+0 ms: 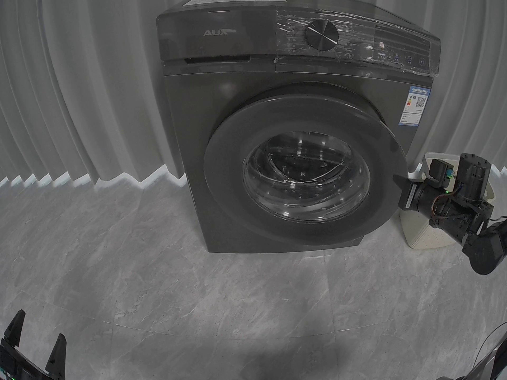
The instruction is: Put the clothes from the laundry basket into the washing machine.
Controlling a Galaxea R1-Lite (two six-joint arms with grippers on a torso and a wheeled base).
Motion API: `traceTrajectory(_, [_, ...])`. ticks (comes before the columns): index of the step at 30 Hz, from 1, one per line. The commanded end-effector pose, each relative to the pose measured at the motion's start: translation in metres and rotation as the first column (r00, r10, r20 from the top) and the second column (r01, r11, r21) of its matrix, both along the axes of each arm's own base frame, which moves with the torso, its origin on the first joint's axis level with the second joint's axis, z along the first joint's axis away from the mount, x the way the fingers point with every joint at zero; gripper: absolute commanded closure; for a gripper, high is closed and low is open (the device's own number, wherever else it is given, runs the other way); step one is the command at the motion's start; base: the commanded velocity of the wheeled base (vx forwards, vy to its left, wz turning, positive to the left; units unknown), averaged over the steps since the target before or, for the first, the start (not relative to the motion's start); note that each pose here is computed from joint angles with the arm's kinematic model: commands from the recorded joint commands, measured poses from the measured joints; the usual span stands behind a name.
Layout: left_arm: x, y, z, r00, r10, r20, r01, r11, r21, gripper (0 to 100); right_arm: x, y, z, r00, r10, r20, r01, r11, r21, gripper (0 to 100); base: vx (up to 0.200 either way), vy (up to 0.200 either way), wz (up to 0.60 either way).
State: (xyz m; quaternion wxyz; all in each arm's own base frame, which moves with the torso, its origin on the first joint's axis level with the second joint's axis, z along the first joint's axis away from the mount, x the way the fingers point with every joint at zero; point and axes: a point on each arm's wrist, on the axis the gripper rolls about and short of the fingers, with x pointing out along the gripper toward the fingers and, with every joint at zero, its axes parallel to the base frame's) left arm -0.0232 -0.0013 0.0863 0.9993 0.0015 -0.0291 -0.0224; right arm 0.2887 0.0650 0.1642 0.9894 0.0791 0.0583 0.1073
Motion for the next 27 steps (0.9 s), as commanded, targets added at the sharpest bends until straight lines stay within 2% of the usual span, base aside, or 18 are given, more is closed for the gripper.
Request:
traceTrajectory(1, [0.0,0.0,-0.005,1.0,-0.003,-0.003,0.003,1.0,0.002,0,-0.02,0.002,-0.002,0.999,0.032,-0.013,-0.032,0.999,-0.004,100,0.0,-0.2,0.0])
traceTrajectory(4, [0.0,-0.001,-0.004,1.0,-0.022,-0.001,0.022,1.0,0.003,0,-0.029,0.009,-0.013,0.996,0.068,-0.058,-0.069,0.998,-0.013,100,0.0,-0.2,0.0])
traceTrajectory(7, [0.0,-0.001,-0.004,1.0,-0.03,-0.001,0.03,1.0,0.003,0,-0.032,0.017,-0.016,0.992,0.101,-0.072,-0.102,0.995,-0.009,100,0.0,0.0,0.0])
traceTrajectory(13, [0.0,-0.001,-0.004,1.0,-0.029,-0.003,0.029,1.0,0.002,0,-0.03,0.026,-0.01,0.992,0.119,-0.041,-0.119,0.993,0.001,100,0.0,0.0,0.0])
traceTrajectory(18, [0.0,-0.001,-0.004,1.0,-0.03,-0.001,0.03,1.0,0.003,0,-0.023,0.032,-0.013,0.992,0.128,-0.019,-0.128,0.992,0.008,100,0.2,0.0,0.0])
traceTrajectory(22, [0.0,-0.001,-0.004,1.0,-0.03,-0.001,0.03,1.0,0.007,0,-0.017,0.034,-0.021,0.991,0.129,-0.04,-0.129,0.992,0.005,100,0.2,0.0,0.0])
traceTrajectory(25, [0.0,-0.001,-0.004,1.0,-0.028,0.002,0.028,0.999,0.04,0,-0.004,0.038,-0.024,0.992,0.122,-0.044,-0.122,0.992,0.015,100,0.2,0.0,0.0])
traceTrajectory(27, [0.0,-0.001,-0.004,1.0,-0.027,0.004,0.027,0.998,0.049,0,0.002,0.038,-0.025,0.992,0.118,-0.043,-0.117,0.993,0.017,100,0.0,0.0,0.0])
